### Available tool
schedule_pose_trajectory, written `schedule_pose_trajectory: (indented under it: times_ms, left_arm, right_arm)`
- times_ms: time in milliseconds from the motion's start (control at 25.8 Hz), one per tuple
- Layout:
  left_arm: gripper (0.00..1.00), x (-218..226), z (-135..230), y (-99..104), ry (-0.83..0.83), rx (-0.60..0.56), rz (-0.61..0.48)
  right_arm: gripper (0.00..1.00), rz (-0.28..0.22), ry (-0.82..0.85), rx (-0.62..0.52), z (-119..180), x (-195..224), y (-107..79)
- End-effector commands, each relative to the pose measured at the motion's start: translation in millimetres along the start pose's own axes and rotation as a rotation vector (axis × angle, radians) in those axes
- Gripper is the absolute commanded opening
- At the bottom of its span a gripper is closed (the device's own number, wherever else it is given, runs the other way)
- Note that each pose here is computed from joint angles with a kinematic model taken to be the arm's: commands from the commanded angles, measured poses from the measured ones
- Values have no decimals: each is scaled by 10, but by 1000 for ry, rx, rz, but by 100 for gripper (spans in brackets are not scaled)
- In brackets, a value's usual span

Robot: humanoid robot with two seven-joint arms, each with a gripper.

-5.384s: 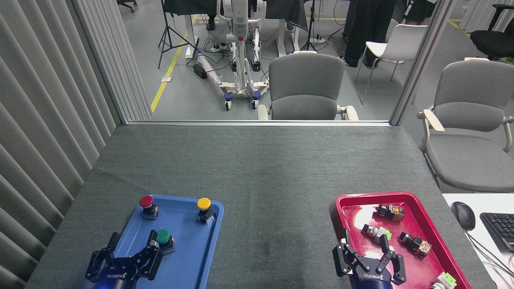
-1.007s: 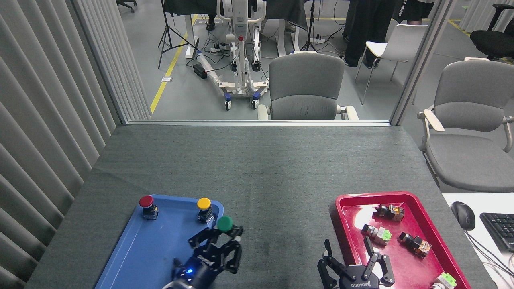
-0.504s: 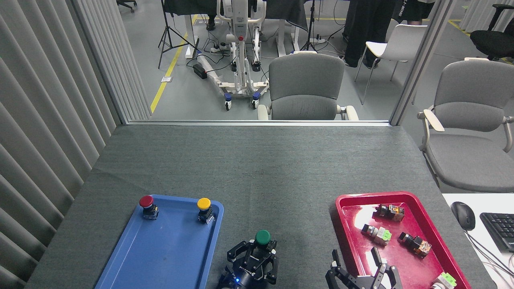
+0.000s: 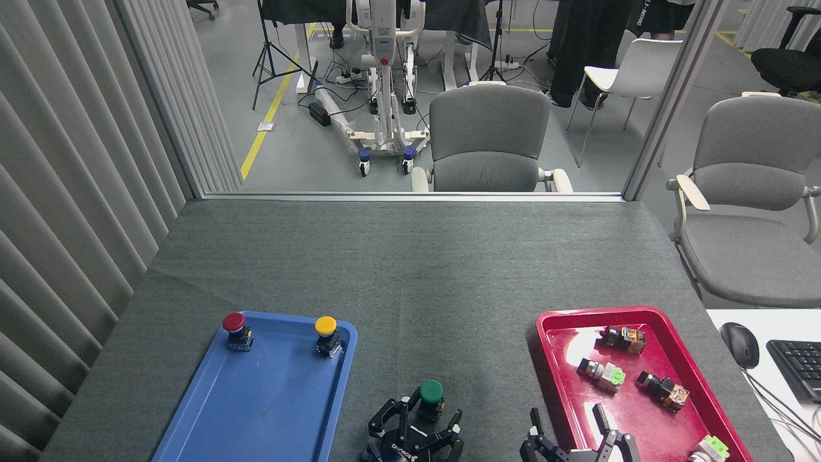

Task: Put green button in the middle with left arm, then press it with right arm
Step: 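Release the green button and pull the left gripper back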

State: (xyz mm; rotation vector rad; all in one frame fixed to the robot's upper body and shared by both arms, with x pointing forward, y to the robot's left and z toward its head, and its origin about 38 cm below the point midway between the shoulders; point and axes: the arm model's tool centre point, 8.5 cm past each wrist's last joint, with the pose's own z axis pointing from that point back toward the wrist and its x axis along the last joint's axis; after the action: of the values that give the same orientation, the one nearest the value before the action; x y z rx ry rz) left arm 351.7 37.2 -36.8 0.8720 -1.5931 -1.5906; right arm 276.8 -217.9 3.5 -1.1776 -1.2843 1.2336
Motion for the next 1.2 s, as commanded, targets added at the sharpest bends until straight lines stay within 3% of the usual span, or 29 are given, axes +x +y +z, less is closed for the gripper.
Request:
schedule_pose_trajectory:
  times_ms: [0, 77, 232, 387, 465, 581, 852, 1046, 1162]
  left_arm:
    - [100, -370, 282, 286, 88, 105, -9]
    - [100, -398, 437, 479, 114, 173, 5]
    - [100, -800, 984, 600, 270, 215, -15]
    - [100, -1219, 1230, 565, 382, 149, -148]
    - [100, -1383, 1360, 521, 441, 78, -165]
    - [100, -1413, 1365, 519, 458, 40, -149]
    - [100, -1418, 1361, 522, 473, 39, -151]
    - [100, -1448, 1384, 548, 505, 44, -166]
    - [100, -1457, 1393, 533, 504, 39, -168]
  right_arm:
    - [100, -11, -5, 4, -1, 43, 12]
    - [100, -20, -5, 4, -16, 56, 12]
    - [100, -36, -34, 18, -82, 197, 52]
    - [100, -42, -106, 33, -278, 430, 130]
    - [100, -40, -134, 42, -364, 525, 176]
    - [100, -67, -161, 59, -454, 735, 237]
    - [100, -57, -276, 90, -539, 1094, 335]
    - [100, -78, -325, 142, -496, 1257, 487]
    - [100, -81, -344, 140, -627, 1378, 466]
